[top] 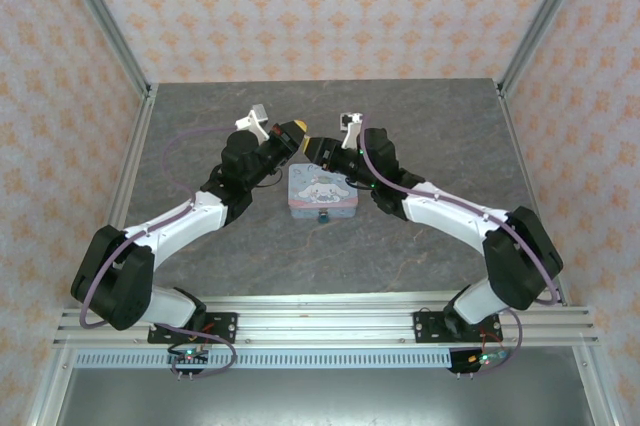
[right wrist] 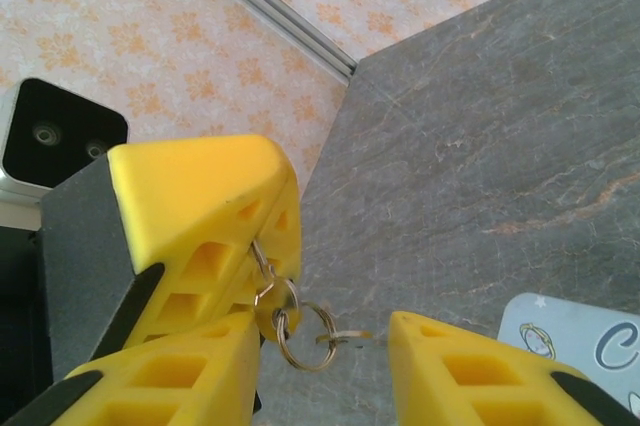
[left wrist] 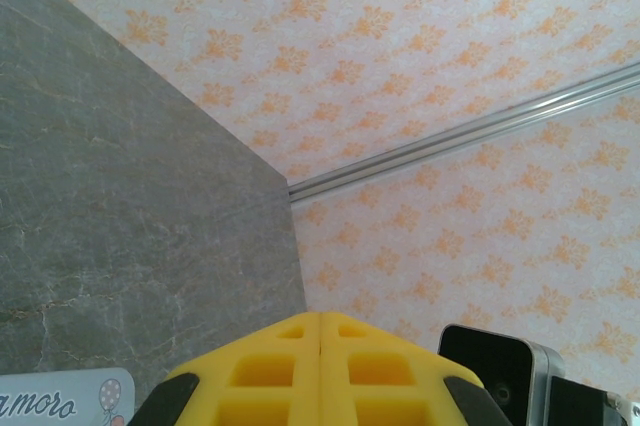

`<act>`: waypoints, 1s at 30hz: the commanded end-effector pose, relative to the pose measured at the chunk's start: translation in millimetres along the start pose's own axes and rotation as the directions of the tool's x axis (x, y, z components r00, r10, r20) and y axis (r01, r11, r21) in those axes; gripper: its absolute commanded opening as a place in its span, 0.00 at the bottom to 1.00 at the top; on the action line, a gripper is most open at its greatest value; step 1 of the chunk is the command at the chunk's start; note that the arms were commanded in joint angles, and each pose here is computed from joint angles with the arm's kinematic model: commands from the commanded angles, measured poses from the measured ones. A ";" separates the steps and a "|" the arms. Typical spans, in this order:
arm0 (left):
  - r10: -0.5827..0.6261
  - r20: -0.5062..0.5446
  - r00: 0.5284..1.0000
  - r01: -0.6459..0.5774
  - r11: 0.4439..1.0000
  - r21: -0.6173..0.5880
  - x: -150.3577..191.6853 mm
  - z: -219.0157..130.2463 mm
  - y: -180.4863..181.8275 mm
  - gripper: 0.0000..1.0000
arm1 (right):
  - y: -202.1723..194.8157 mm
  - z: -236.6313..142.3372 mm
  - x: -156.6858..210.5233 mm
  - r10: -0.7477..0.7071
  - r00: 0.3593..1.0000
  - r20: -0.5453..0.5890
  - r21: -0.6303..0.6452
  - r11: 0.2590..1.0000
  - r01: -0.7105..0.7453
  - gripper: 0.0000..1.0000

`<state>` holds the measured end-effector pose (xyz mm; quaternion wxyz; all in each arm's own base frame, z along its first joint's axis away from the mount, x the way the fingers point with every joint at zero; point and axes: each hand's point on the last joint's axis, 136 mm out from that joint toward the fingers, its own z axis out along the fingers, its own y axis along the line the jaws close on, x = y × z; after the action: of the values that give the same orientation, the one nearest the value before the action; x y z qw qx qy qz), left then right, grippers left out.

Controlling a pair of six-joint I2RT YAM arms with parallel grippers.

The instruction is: Unlock a padlock with a key

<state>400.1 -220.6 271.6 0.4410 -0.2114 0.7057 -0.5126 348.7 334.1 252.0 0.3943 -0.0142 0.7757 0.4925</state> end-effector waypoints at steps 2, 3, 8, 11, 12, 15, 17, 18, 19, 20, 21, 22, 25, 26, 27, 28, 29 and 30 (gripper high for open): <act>0.017 0.024 1.000 -0.018 0.999 0.042 -7.2 -6.0 -19.2 0.00 | 18.1 4.0 -17.4 0.026 0.998 0.062 -0.073 0.997 -0.022 0.37; 0.017 0.024 1.000 -0.018 0.999 0.043 -7.1 -6.1 -19.3 0.00 | 18.5 4.0 -19.1 0.042 0.997 0.071 -0.087 0.996 -0.036 0.37; 0.017 0.024 1.000 -0.018 0.999 0.041 -6.6 -6.4 -18.1 0.00 | 15.1 2.5 -29.2 0.141 0.983 0.116 -0.158 0.980 -0.122 0.37; 0.016 0.026 1.000 -0.017 0.999 0.042 -6.9 -6.2 -17.8 0.00 | 11.5 1.9 -33.1 0.195 0.972 0.134 -0.191 0.967 -0.167 0.35; 0.016 0.027 1.000 -0.017 0.999 0.042 -7.2 -6.3 -18.2 0.00 | 10.0 1.6 -34.4 0.212 0.968 0.137 -0.203 0.962 -0.182 0.35; 0.014 0.026 1.000 -0.015 0.999 0.043 -6.7 -6.1 -18.0 0.00 | 6.7 2.2 -35.1 0.254 0.957 0.140 -0.232 0.948 -0.218 0.34; 0.014 0.028 0.999 -0.015 0.999 0.042 -7.2 -5.7 -17.9 0.00 | 5.7 2.9 -35.1 0.278 0.951 0.136 -0.253 0.938 -0.238 0.33; 0.014 0.029 0.999 -0.015 0.999 0.042 -7.4 -5.5 -18.0 0.00 | 5.9 3.2 -34.8 0.288 0.948 0.134 -0.261 0.933 -0.247 0.33; 0.014 0.029 0.999 -0.015 0.999 0.043 -7.7 -5.7 -18.3 0.00 | 5.7 3.2 -34.6 0.298 0.946 0.132 -0.272 0.928 -0.254 0.33; 0.014 0.030 0.999 -0.016 0.999 0.045 -7.7 -5.7 -19.0 0.00 | 6.1 3.4 -33.9 0.308 0.943 0.128 -0.284 0.922 -0.263 0.33; 0.014 0.030 0.999 -0.015 0.999 0.043 -7.8 -5.5 -18.3 0.00 | 6.0 3.4 -33.3 0.320 0.939 0.126 -0.295 0.916 -0.273 0.33; 0.014 0.030 0.999 -0.016 0.999 0.044 -7.9 -5.4 -19.0 0.00 | 7.3 2.7 -33.9 0.332 0.935 0.125 -0.312 0.908 -0.280 0.33; 0.014 0.030 0.999 -0.016 0.999 0.044 -8.1 -5.6 -19.0 0.00 | 8.0 1.4 -34.5 0.364 0.923 0.121 -0.349 0.886 -0.304 0.33; 0.014 0.031 0.999 -0.016 0.999 0.045 -8.3 -5.4 -19.3 0.00 | 8.4 0.7 -33.9 0.373 0.920 0.119 -0.360 0.880 -0.310 0.33; 0.015 0.031 0.999 -0.017 0.999 0.045 -8.4 -5.5 -19.4 0.00 | 8.1 -0.3 -34.9 0.380 0.917 0.121 -0.367 0.875 -0.314 0.33; 0.016 0.029 0.999 -0.017 0.999 0.044 -7.9 -5.8 -19.3 0.00 | 8.8 -1.1 -35.1 0.385 0.915 0.121 -0.376 0.871 -0.317 0.33; 0.017 0.029 0.999 -0.018 0.999 0.044 -8.0 -6.1 -19.4 0.00 | 9.3 -1.5 -34.4 0.389 0.914 0.115 -0.382 0.867 -0.321 0.32; 0.017 0.029 0.999 -0.018 0.999 0.043 -7.8 -6.2 -19.4 0.00 | 9.9 -2.1 -33.5 0.391 0.914 0.110 -0.386 0.864 -0.324 0.32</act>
<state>399.5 -220.3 273.3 0.4420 -0.2110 0.7043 -0.5138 371.9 328.7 257.7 0.3514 0.1165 0.6599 0.6538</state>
